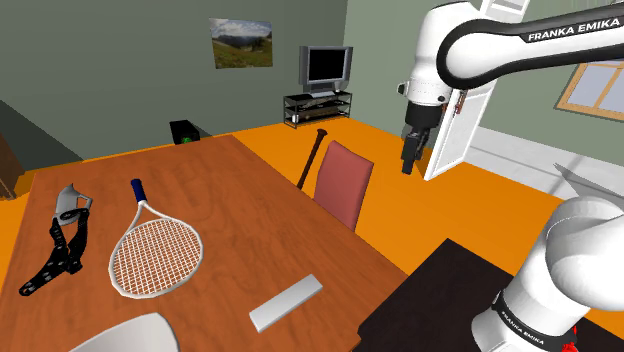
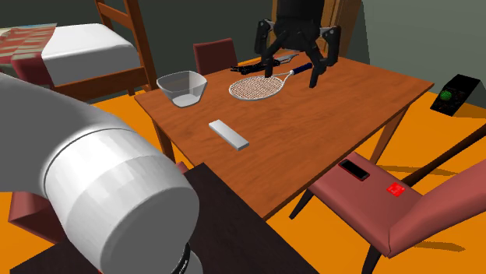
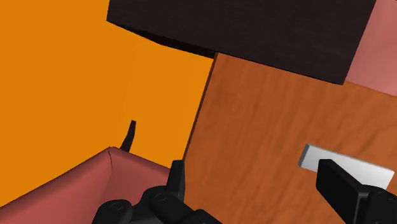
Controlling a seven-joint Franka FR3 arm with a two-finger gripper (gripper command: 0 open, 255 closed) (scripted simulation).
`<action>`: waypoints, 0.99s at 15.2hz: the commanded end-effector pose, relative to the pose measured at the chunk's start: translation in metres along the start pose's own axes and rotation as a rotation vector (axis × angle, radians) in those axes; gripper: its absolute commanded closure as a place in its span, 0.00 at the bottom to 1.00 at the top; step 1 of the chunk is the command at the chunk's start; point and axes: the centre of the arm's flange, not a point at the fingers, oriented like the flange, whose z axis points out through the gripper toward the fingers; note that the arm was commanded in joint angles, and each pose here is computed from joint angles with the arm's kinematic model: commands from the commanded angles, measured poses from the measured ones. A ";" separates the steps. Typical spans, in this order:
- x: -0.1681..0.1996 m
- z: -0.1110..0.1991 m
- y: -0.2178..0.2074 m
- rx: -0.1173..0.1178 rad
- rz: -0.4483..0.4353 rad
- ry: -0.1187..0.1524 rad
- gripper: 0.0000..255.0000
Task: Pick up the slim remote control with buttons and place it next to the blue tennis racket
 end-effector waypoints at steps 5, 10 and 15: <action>0.046 0.055 -0.031 -0.005 -0.180 0.012 0.00; 0.081 0.097 -0.066 -0.009 -0.329 0.020 0.00; 0.112 0.140 -0.105 -0.012 -0.478 0.029 0.00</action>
